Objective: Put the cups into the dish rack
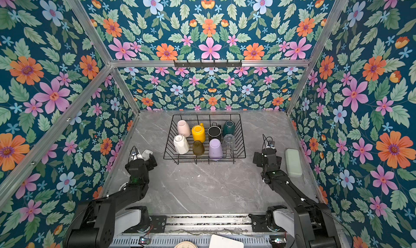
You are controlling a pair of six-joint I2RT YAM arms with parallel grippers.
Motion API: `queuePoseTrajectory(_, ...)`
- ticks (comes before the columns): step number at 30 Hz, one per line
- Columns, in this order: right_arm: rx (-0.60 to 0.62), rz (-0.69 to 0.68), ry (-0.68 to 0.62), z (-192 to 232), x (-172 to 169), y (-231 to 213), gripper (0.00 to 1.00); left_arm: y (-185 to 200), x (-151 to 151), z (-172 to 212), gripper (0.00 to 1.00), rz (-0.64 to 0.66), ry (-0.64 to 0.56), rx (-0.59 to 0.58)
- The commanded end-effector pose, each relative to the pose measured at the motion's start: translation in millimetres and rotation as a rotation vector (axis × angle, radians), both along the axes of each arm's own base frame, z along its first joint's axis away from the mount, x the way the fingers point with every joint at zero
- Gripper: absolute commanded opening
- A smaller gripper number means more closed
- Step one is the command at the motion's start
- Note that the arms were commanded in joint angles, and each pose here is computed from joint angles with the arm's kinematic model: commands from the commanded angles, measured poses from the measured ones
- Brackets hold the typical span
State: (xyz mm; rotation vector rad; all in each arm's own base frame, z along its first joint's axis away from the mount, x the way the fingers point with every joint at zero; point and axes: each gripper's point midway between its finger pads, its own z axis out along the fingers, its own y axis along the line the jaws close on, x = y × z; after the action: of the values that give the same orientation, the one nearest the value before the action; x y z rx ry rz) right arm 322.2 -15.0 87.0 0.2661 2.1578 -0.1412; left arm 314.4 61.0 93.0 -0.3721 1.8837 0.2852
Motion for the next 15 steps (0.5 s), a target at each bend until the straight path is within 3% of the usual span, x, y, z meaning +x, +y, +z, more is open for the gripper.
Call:
queuePoseTrajectory(1, -0.035, -0.015, -0.186, 28, 23, -10, 0.99, 3, 17, 45, 0.99, 0.013, -0.214, -0.007)
queuePoseTrajectory(9, -0.026, 0.061, -0.271, 24, 48, -7, 0.99, -9, 47, 43, 0.99, -0.089, -0.293, 0.03)
queuePoseTrajectory(15, -0.026, 0.081, -0.295, 14, 52, -5, 0.99, -16, 56, 25, 1.0, -0.126, -0.222, 0.024)
